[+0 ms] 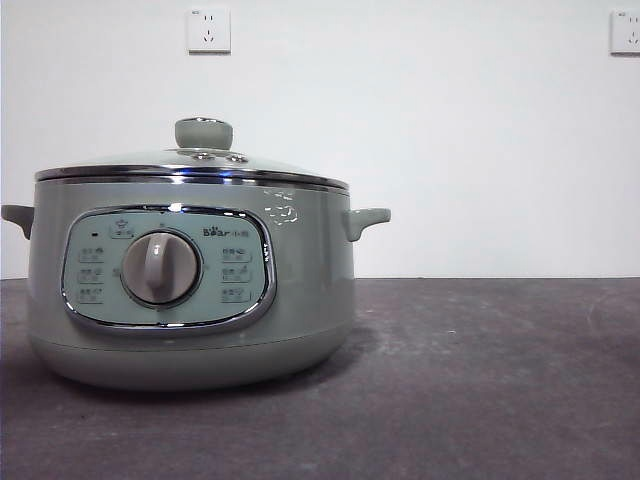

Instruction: Pick up the egg,open the lid,put the egg in the pot,close the lid

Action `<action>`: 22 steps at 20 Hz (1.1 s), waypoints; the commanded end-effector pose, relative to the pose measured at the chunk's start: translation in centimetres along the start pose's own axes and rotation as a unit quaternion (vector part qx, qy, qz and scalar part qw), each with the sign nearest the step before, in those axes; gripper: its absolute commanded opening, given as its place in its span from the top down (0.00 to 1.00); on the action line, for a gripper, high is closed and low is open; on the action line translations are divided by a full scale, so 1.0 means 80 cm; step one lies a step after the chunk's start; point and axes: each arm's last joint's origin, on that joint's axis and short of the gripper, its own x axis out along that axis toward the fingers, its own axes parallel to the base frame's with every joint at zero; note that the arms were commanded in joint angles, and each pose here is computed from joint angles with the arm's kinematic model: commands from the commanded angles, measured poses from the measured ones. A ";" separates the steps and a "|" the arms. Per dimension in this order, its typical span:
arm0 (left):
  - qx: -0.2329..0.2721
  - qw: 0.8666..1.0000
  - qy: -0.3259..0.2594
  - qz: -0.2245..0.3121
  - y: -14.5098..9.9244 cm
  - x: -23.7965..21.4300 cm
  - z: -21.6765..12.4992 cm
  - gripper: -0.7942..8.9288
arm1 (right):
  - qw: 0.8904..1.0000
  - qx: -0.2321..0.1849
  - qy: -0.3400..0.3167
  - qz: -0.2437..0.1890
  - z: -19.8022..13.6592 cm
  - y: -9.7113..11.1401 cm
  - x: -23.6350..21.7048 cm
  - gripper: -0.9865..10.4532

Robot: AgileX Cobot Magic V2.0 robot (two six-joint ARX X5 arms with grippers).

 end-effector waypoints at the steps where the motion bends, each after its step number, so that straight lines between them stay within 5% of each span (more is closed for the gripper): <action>1: 0.009 1.000 0.002 0.012 0.004 -0.006 -0.025 0.93 | 1.000 0.012 -0.023 0.005 -0.029 -0.002 0.006 0.93; 16: 0.015 0.995 0.096 0.020 0.006 0.005 -0.065 0.92 | 1.000 0.007 -0.004 -0.013 -0.054 -0.006 0.008 0.93; 18: 0.068 0.993 0.089 0.033 0.009 0.000 -0.064 0.92 | 1.000 0.007 -0.004 -0.013 -0.054 -0.006 0.008 0.93; 22: 0.043 0.995 0.046 0.081 0.028 -0.005 -0.070 0.92 | 1.000 0.007 -0.004 -0.013 -0.054 -0.006 0.008 0.93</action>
